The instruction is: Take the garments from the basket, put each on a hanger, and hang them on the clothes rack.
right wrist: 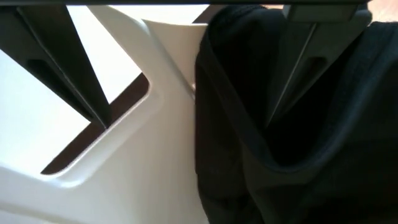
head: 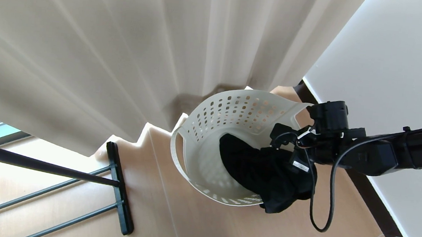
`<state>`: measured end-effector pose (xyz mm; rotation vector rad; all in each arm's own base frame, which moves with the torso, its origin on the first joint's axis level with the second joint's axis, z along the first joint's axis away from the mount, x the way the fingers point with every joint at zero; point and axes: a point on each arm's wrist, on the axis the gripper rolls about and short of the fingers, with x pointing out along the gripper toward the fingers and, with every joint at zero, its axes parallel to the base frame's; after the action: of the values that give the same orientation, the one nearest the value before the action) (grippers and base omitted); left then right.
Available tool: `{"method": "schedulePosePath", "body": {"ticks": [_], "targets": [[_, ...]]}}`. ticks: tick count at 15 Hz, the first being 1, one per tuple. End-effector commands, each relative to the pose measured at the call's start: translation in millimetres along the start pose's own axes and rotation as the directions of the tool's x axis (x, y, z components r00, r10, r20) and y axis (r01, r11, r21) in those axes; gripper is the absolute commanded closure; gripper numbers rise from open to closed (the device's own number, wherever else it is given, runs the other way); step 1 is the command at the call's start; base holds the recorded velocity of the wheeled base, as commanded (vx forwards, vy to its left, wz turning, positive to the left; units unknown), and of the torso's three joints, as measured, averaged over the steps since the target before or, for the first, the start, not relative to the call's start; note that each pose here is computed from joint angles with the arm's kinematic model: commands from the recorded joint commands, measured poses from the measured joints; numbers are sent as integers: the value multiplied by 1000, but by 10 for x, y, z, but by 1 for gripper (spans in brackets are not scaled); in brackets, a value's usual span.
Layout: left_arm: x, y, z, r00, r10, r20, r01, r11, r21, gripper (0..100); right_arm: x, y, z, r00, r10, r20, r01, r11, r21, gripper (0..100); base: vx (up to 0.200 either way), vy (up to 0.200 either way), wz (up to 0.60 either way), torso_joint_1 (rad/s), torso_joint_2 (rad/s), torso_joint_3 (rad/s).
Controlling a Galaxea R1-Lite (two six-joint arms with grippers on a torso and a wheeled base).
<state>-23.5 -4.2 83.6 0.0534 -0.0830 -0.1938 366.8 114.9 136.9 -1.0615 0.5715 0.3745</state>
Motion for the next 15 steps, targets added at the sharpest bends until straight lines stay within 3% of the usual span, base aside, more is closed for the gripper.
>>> {"method": "schedulePosePath", "body": {"ticks": [1, 3, 6, 7, 12, 15], "targets": [[0, 0, 1, 1000, -1, 1, 1, 1000, 0, 0, 54, 60, 43, 1000, 14, 6, -14, 1000, 9, 0, 0, 0, 0, 0, 0, 0], [0, 0, 1, 1000, -1, 1, 1, 1000, 0, 0, 68, 90, 71, 1000, 23, 10, -24, 997, 69, 0, 0, 0, 0, 0, 0, 0], [0, 0, 1, 1000, -1, 1, 1, 1000, 0, 0, 63, 118, 86, 999, 31, 11, -31, 997, 66, 0, 0, 0, 0, 0, 0, 0], [0, 0, 1, 1000, -1, 1, 1, 1000, 0, 0, 63, 117, 87, 999, 29, 12, -30, 997, 67, 100, 0, 0, 0, 0, 0, 0], [0, 0, 1, 1000, -1, 1, 1, 1000, 0, 0, 96, 153, 69, 999, 42, 2, -42, 997, 72, 100, 0, 0, 0, 0, 0, 0], [0, 0, 1, 1000, -1, 1, 1, 1000, 0, 0, -15, 150, 42, 999, 39, 6, -40, 992, 124, 100, 0, 0, 0, 0, 0, 0]]}}
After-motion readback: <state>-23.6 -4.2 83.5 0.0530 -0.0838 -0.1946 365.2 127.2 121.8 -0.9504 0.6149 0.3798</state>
